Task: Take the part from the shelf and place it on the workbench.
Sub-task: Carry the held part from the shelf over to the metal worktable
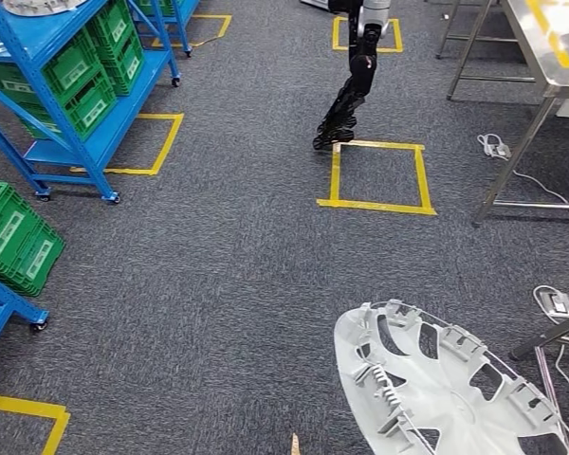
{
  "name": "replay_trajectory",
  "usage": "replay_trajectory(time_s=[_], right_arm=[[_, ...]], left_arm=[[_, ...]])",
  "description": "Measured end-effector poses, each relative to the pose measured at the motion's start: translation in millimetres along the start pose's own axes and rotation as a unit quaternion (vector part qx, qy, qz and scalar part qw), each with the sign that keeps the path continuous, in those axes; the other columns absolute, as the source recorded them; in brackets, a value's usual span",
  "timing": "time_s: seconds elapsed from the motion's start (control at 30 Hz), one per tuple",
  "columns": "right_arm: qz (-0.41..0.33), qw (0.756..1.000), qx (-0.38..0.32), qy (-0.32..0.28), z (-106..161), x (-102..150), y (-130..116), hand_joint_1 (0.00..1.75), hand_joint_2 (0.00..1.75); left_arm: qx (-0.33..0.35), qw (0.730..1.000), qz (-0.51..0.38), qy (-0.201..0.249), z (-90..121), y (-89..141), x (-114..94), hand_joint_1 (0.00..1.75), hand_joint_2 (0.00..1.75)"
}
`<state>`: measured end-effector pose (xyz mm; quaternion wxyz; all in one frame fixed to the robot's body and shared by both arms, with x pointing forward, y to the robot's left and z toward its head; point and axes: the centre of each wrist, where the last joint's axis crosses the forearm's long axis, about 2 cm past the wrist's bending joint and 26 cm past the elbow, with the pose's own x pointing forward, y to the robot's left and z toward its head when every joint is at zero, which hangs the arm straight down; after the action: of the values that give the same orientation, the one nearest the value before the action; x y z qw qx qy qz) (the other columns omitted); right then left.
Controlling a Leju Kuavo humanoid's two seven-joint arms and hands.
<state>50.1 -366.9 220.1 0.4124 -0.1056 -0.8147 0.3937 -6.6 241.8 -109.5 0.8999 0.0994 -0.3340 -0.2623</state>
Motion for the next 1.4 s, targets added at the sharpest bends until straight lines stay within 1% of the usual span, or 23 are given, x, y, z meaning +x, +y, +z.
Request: replay_trajectory(time_s=[0.5,0.7,0.93,1.23,1.4], right_arm=[[-0.015,0.999,-0.026,0.010,-3,5,15,1.75,1.75],[-0.025,0.998,-0.047,0.017,-6,7,20,1.75,1.75],[-0.045,0.998,-0.041,0.013,-10,2,22,1.75,1.75],[-0.057,0.998,-0.024,0.007,-11,-3,23,1.75,1.75],[-0.052,0.998,-0.017,-0.002,-12,-6,22,1.75,1.75]], left_arm=[[-0.009,1.000,0.004,-0.008,1,-6,4,0.00,0.00],[-0.035,0.999,-0.009,-0.010,5,-8,-1,0.00,0.00],[-0.048,0.999,-0.021,-0.016,8,1,-6,0.00,0.00],[-0.035,0.999,-0.023,-0.028,9,5,1,0.00,0.00],[-0.027,0.999,-0.029,-0.033,8,10,4,0.00,0.00]])
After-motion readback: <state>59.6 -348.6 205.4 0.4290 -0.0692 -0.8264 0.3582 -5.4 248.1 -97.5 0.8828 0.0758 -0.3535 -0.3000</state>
